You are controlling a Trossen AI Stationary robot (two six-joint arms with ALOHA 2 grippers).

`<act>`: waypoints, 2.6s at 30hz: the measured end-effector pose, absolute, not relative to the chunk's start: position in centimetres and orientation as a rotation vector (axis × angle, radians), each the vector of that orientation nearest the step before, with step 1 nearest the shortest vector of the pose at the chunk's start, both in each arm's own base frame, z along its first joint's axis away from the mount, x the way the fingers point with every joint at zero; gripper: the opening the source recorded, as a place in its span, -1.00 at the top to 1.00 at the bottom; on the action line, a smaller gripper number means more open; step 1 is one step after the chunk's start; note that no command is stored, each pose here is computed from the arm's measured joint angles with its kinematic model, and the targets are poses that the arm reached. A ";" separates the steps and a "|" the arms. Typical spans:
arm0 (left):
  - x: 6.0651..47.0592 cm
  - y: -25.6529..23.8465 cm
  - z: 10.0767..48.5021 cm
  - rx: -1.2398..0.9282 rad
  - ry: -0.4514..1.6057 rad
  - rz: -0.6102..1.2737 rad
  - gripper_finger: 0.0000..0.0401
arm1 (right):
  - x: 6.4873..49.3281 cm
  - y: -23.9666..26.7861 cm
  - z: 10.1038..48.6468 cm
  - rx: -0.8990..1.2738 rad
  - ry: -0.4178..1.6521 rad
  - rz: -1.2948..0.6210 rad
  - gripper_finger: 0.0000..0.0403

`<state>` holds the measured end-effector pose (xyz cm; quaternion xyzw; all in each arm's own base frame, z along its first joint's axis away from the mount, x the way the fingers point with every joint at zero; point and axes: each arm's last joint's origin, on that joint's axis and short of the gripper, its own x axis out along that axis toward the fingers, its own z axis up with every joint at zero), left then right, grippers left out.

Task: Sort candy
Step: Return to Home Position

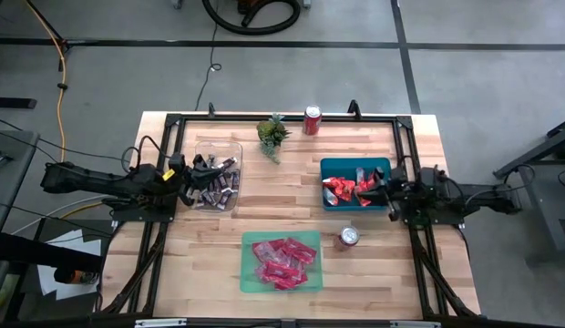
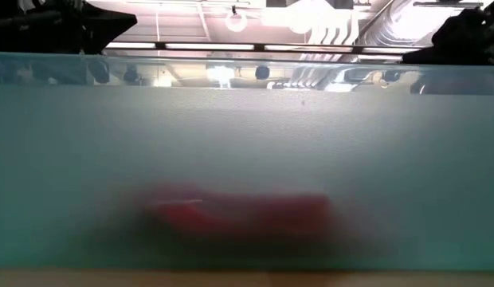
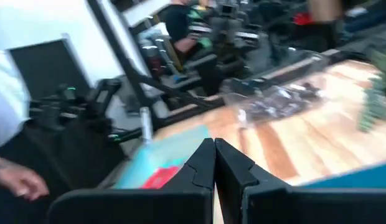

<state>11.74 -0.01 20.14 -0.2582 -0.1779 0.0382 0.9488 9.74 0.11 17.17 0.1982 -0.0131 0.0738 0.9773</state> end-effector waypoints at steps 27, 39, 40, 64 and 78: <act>11.4 0.0 19.7 -0.522 -0.321 0.095 1.00 | 9.7 0.1 16.9 0.417 -0.017 0.072 1.00; 10.4 0.4 16.6 -0.482 -0.026 0.206 1.00 | 9.7 0.3 16.9 0.417 -0.012 0.092 1.00; 10.3 0.5 16.3 -0.478 0.002 0.212 1.00 | 9.7 0.3 16.9 0.417 -0.012 0.092 1.00; 9.8 0.4 17.4 -0.500 -0.116 0.159 1.00 | 9.8 0.3 16.8 0.418 0.000 0.091 1.00; 9.8 0.4 17.4 -0.500 -0.116 0.159 1.00 | 9.8 0.3 16.8 0.418 0.001 0.091 1.00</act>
